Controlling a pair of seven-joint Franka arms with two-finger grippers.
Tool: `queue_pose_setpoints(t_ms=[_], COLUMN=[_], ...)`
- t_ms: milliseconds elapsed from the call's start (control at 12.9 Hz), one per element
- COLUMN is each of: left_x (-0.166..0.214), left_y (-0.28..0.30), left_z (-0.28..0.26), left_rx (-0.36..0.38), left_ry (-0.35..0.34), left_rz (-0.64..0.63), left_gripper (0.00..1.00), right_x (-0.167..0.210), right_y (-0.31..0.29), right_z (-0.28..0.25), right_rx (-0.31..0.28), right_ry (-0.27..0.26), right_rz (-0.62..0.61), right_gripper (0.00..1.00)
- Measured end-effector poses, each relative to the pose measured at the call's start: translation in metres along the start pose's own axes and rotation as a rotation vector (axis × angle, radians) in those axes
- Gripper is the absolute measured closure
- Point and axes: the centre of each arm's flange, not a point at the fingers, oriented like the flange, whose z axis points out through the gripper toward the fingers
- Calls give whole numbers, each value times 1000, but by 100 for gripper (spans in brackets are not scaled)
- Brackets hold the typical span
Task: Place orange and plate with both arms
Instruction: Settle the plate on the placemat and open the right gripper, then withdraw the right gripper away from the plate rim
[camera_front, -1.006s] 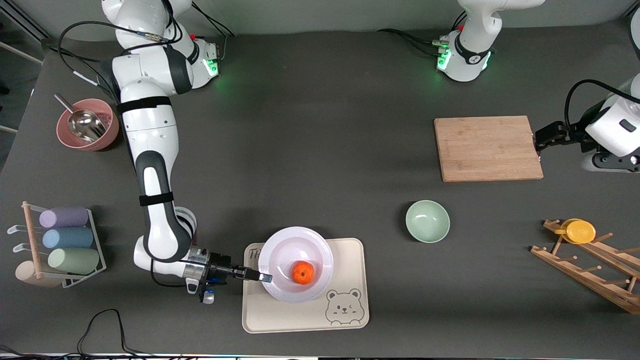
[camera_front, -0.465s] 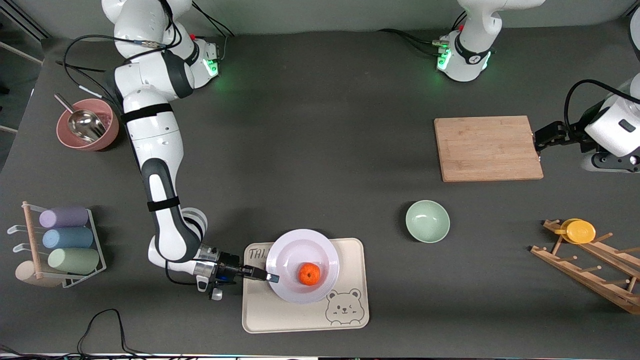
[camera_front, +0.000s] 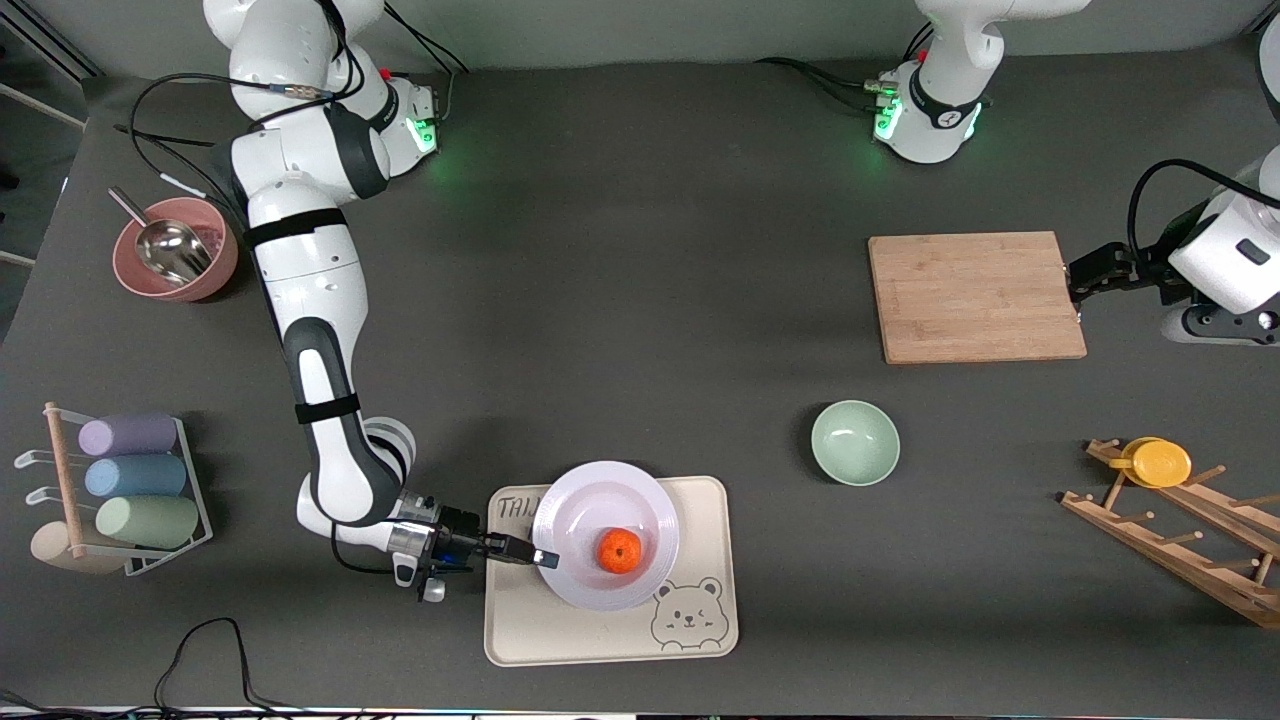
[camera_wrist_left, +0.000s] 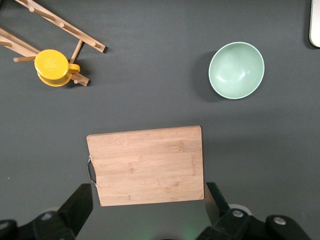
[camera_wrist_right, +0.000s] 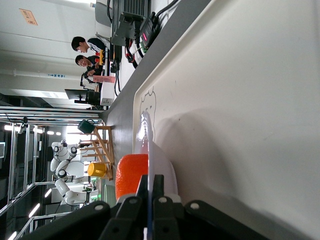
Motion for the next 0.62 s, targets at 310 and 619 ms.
queue_pose_setpoints(t_ms=[310, 619], left_x=[0, 0], left_y=[0, 0], left_z=[0, 1], left_rx=[0, 0], left_ry=[0, -1], left_rz=[0, 0], left_gripper=[0, 0], right_x=[1, 10], right_y=[-1, -6], right_z=[0, -9], right_rx=[1, 10], right_ry=[2, 19], right_rz=[-2, -13], right_gripper=[95, 54])
